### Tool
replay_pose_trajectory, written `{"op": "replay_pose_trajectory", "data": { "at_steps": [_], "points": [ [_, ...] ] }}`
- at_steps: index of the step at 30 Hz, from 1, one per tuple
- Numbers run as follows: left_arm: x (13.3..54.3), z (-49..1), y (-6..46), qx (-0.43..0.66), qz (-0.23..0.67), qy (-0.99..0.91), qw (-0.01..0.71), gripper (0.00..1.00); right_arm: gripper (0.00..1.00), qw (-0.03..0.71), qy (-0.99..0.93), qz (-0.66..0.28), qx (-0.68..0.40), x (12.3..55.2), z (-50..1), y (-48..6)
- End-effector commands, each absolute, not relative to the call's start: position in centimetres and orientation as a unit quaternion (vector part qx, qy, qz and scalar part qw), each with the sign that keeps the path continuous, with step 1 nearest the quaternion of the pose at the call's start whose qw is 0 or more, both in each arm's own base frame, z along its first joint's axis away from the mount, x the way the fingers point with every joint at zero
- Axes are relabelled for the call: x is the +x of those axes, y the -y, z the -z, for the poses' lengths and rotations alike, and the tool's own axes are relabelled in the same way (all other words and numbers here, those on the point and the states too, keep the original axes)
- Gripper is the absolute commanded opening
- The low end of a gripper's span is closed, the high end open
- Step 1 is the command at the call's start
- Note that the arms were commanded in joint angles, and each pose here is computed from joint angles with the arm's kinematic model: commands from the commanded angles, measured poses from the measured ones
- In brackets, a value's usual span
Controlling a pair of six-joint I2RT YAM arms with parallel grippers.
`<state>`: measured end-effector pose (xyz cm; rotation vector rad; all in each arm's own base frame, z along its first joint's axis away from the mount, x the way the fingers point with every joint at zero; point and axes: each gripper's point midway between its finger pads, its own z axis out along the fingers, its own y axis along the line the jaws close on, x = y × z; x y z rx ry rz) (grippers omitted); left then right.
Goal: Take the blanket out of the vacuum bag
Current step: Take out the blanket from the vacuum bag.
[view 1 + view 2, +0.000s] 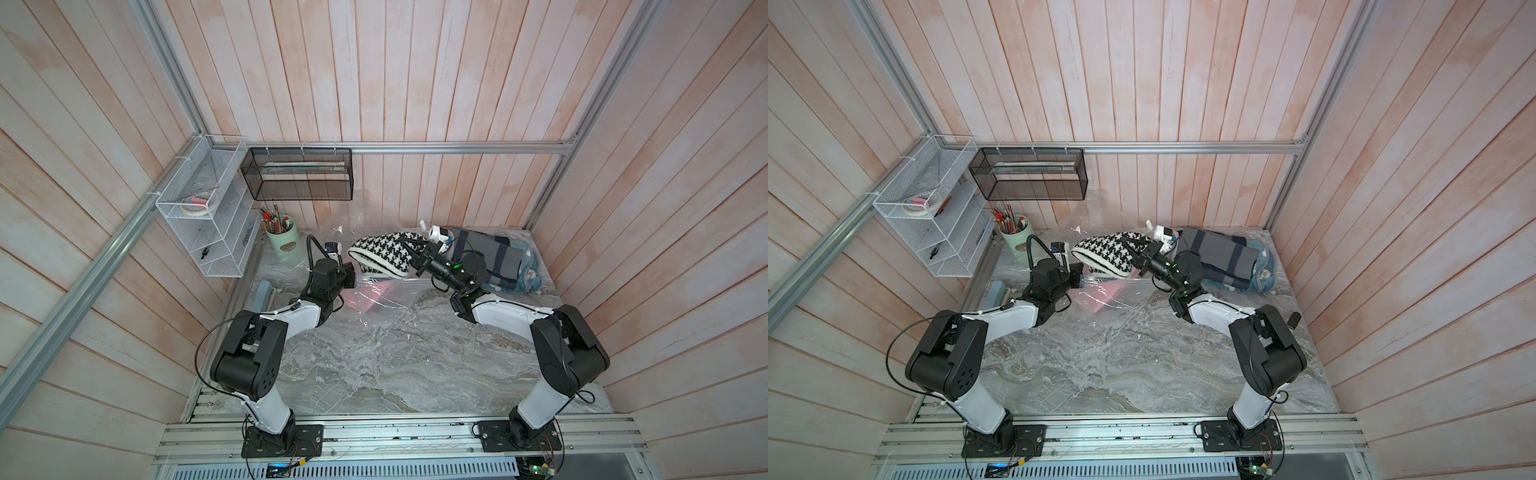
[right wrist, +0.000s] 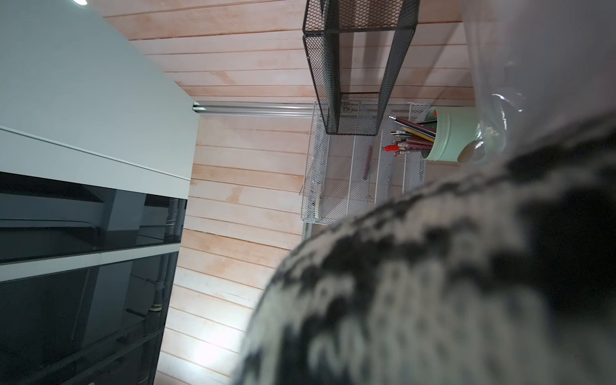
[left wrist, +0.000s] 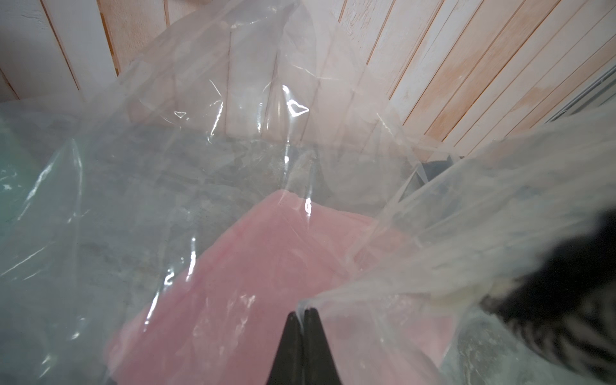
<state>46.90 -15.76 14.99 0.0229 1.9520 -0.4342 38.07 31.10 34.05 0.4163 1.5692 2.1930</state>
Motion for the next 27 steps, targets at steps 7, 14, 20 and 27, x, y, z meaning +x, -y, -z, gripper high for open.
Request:
{"op": "replay_pose_trajectory", "data": {
  "at_steps": [7, 14, 20, 27],
  "points": [
    [46.3, -12.1, 13.1, -0.011, 0.121, -0.850, 0.512, 0.00, 0.00, 0.331, -0.435, -0.834, 0.078, 38.5, -46.4, -24.2],
    [46.4, -12.0, 12.8, -0.019, 0.114, -0.852, 0.510, 0.00, 0.00, 0.312, -0.349, -0.875, 0.125, 39.3, -46.4, -21.7],
    [46.1, -13.5, 13.2, -0.014, 0.128, -0.845, 0.520, 0.00, 0.00, 0.295, -0.384, -0.866, 0.127, 38.9, -42.8, -24.9],
    [45.6, -19.3, 16.8, 0.035, 0.228, -0.799, 0.555, 0.00, 0.00, 0.239, -0.402, -0.877, 0.105, 38.4, -40.5, -30.6]
  ]
}}
